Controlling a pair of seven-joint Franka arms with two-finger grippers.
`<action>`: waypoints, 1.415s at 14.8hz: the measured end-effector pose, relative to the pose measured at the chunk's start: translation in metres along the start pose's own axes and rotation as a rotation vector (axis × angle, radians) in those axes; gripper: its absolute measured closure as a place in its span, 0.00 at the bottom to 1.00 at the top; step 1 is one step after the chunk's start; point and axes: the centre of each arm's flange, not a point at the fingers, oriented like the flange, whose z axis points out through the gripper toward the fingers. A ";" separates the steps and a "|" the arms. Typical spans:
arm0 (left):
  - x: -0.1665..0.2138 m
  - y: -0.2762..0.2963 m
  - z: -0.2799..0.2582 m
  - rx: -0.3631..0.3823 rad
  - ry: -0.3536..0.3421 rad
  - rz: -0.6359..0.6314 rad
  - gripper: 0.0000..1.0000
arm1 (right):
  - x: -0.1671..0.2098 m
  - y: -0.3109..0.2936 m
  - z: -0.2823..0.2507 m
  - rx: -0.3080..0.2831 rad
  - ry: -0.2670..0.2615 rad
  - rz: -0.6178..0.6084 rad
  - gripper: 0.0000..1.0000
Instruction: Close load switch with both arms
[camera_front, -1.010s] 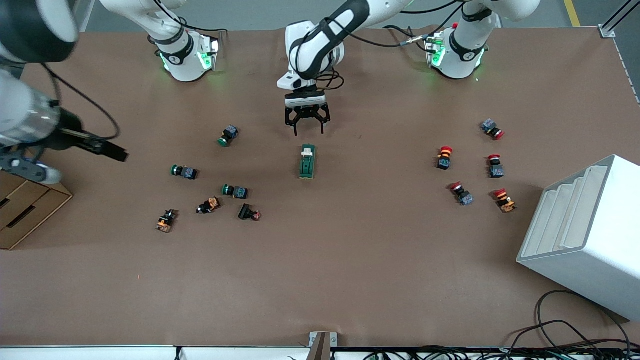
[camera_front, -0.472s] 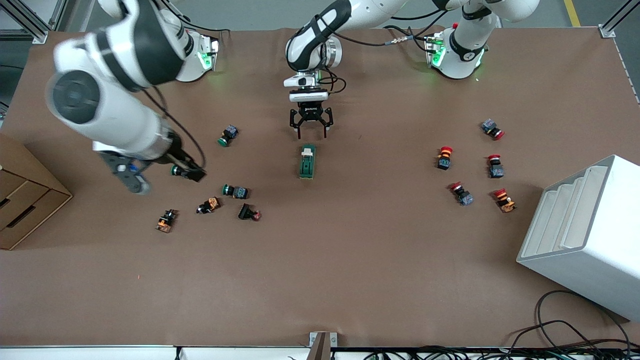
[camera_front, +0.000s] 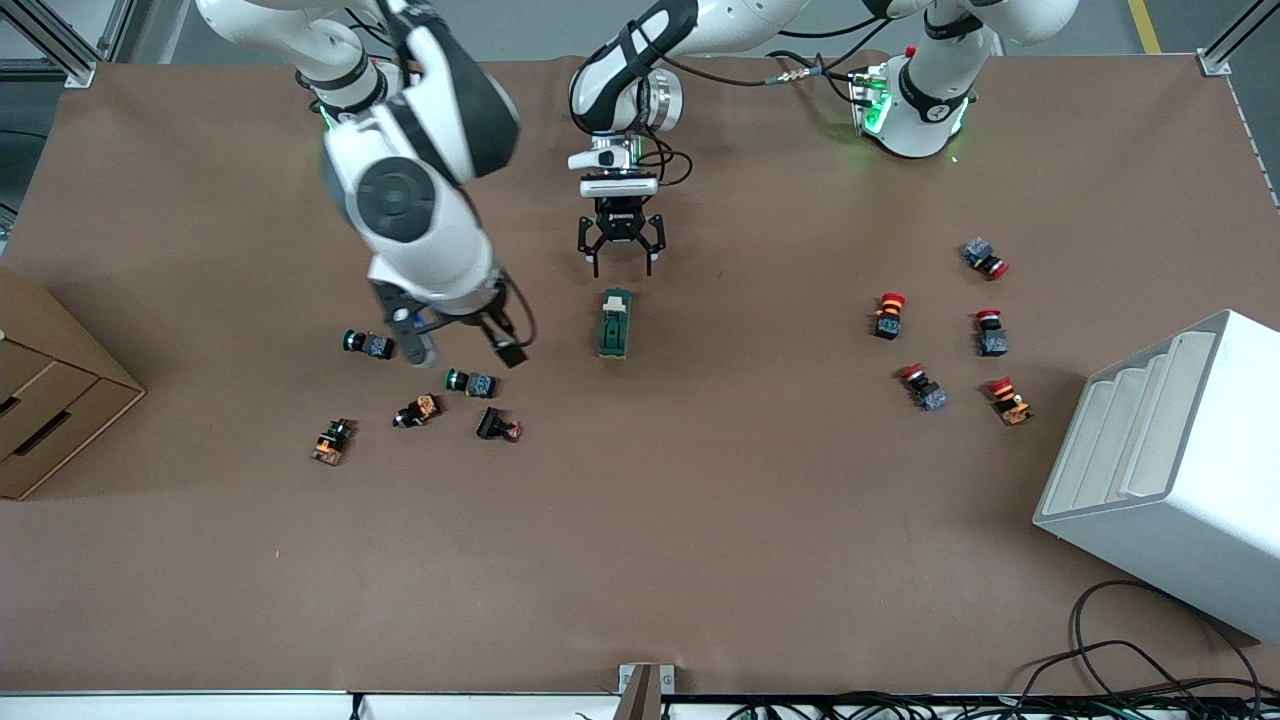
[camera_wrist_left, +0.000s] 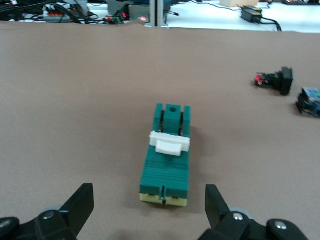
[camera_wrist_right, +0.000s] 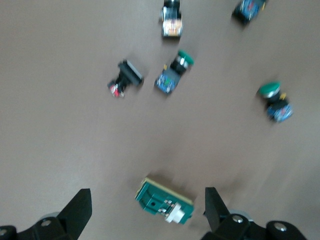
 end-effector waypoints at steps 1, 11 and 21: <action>-0.004 -0.003 0.003 0.011 0.007 -0.014 0.01 | -0.018 -0.003 0.014 0.006 0.002 0.022 0.00; -0.052 -0.015 0.019 -0.085 0.129 0.062 0.02 | -0.106 0.023 0.142 0.082 0.004 0.019 0.00; -0.052 -0.014 0.020 -0.084 0.130 0.060 0.02 | -0.148 0.045 0.225 0.099 0.033 -0.088 0.00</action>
